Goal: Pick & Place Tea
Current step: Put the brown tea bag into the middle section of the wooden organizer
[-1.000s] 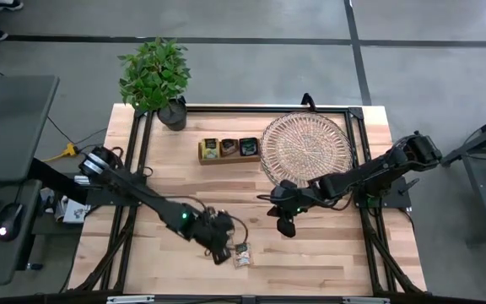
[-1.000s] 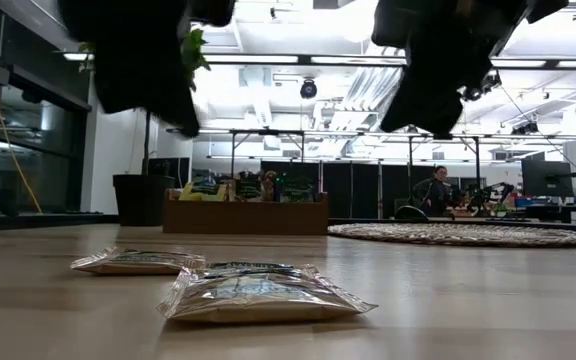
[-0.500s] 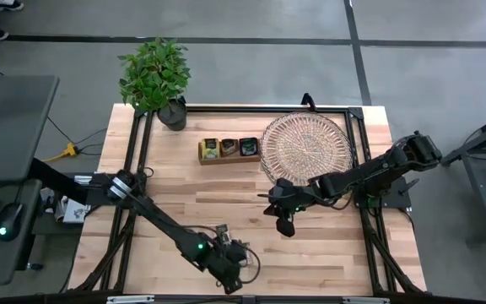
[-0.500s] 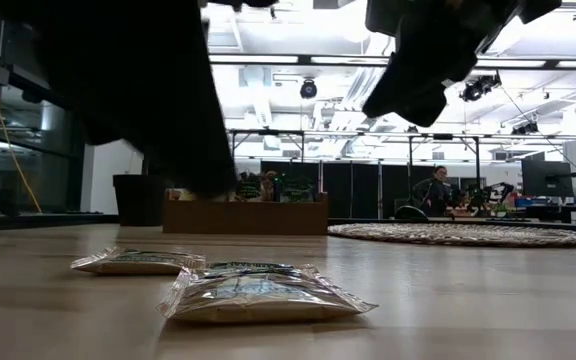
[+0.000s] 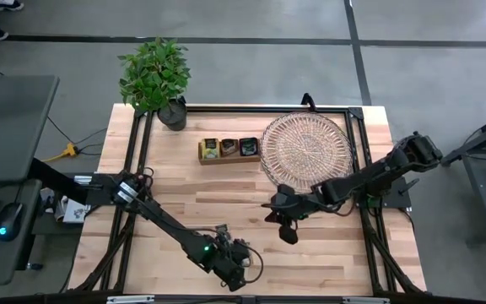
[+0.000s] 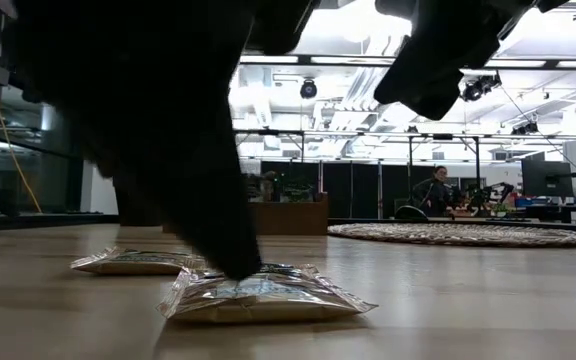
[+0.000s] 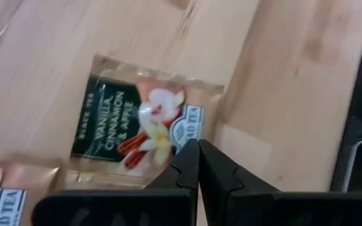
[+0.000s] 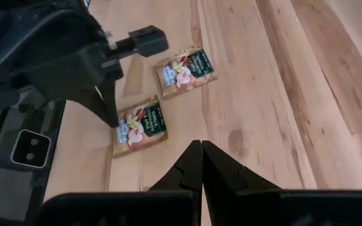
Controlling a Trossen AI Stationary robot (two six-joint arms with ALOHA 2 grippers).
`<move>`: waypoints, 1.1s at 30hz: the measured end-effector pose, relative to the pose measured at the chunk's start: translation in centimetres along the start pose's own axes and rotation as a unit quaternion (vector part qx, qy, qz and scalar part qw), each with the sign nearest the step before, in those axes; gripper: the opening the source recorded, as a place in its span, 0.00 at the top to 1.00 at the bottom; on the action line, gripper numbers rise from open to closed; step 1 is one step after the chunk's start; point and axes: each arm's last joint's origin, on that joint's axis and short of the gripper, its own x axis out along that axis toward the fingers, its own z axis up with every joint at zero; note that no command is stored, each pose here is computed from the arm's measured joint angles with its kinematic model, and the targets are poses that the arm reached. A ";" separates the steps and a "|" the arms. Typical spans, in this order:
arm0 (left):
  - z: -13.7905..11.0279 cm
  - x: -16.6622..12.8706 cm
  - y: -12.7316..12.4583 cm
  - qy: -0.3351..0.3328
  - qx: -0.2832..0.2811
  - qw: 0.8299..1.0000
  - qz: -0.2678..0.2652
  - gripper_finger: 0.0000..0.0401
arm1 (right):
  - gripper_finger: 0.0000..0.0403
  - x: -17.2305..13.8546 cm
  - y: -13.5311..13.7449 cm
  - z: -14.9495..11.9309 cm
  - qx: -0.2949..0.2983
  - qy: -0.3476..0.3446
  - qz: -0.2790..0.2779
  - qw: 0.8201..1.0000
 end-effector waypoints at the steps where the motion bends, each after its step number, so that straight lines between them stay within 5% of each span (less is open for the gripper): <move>1: 0.0 0.0 0.0 -0.001 -0.001 1.000 -0.003 1.00 | 1.00 0.0 0.1 0.0 0.001 0.000 0.001 1.000; 15: -1.5 3.5 -0.2 0.010 -0.018 1.000 -0.010 1.00 | 0.96 0.0 0.1 -0.3 0.039 0.005 -0.014 0.999; 25: -2.0 4.6 0.0 0.012 -0.018 1.000 -0.002 1.00 | 0.65 4.4 -0.5 -2.4 0.110 0.112 0.086 0.984; 33: -2.1 4.6 0.1 0.009 0.020 1.000 0.000 1.00 | 0.50 8.2 -0.5 -3.6 0.106 0.090 0.136 0.981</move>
